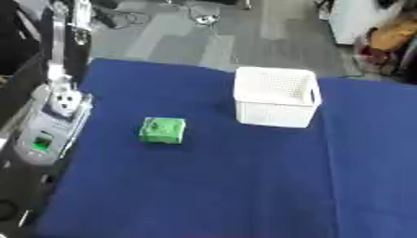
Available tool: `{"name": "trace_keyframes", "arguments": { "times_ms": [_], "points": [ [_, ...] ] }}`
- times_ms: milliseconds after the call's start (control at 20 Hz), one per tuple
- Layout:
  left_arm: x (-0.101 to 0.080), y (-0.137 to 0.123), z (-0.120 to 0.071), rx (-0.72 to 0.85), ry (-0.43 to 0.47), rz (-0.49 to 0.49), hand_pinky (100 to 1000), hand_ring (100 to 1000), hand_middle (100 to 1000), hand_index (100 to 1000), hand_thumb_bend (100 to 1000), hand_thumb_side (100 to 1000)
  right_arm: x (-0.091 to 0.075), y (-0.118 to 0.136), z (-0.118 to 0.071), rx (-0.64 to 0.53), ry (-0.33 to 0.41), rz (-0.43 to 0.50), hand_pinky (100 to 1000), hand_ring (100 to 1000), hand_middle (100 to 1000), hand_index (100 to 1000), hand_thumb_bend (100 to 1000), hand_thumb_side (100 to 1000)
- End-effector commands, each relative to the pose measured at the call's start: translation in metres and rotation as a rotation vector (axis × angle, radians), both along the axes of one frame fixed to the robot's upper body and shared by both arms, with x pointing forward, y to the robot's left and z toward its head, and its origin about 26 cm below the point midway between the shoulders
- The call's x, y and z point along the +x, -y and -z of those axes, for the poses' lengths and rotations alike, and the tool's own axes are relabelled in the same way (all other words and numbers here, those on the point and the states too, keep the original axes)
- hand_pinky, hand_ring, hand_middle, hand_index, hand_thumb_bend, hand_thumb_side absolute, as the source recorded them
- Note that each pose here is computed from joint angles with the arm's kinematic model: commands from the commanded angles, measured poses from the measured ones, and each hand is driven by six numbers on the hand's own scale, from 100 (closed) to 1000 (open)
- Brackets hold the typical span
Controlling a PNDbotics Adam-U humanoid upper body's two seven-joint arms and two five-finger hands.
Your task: Pick up objects on the table and place them in the box.
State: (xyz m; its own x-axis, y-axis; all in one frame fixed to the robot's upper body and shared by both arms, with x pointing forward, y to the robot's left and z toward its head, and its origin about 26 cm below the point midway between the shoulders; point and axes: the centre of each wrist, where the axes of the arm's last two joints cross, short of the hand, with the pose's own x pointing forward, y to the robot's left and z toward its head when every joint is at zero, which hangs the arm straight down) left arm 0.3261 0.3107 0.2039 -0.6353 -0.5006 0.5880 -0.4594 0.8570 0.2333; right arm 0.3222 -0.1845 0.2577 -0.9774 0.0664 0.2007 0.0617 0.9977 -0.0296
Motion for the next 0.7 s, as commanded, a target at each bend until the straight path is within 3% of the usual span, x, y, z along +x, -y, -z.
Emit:
{"name": "trace_keyframes", "arguments": {
  "times_ms": [50,400,500,650,700],
  "points": [
    [-0.001,-0.001,-0.008,0.012,0.027,0.002,399,582,708,878,177,1000,-0.005,0.0,-0.008,0.0,0.035,-0.001,179,276,268,495,100,1000],
    [0.0,-0.001,-0.011,0.054,0.017,0.007,404,583,710,884,213,1000,-0.005,0.001,-0.008,-0.003,0.033,0.001,179,276,269,496,100,1000],
    [0.004,-0.006,-0.014,0.132,-0.006,-0.009,385,576,719,883,256,1000,-0.004,0.002,-0.007,-0.002,0.028,0.005,179,277,269,496,100,1000],
    [0.015,-0.025,-0.028,0.427,-0.11,-0.064,376,567,743,874,315,986,-0.004,0.002,-0.006,-0.004,0.022,0.002,179,277,269,496,100,1000],
    [0.018,-0.031,-0.032,0.505,-0.139,-0.08,394,576,752,870,380,946,-0.004,0.002,-0.005,-0.005,0.022,0.001,179,277,269,496,100,1000]
  ]
}}
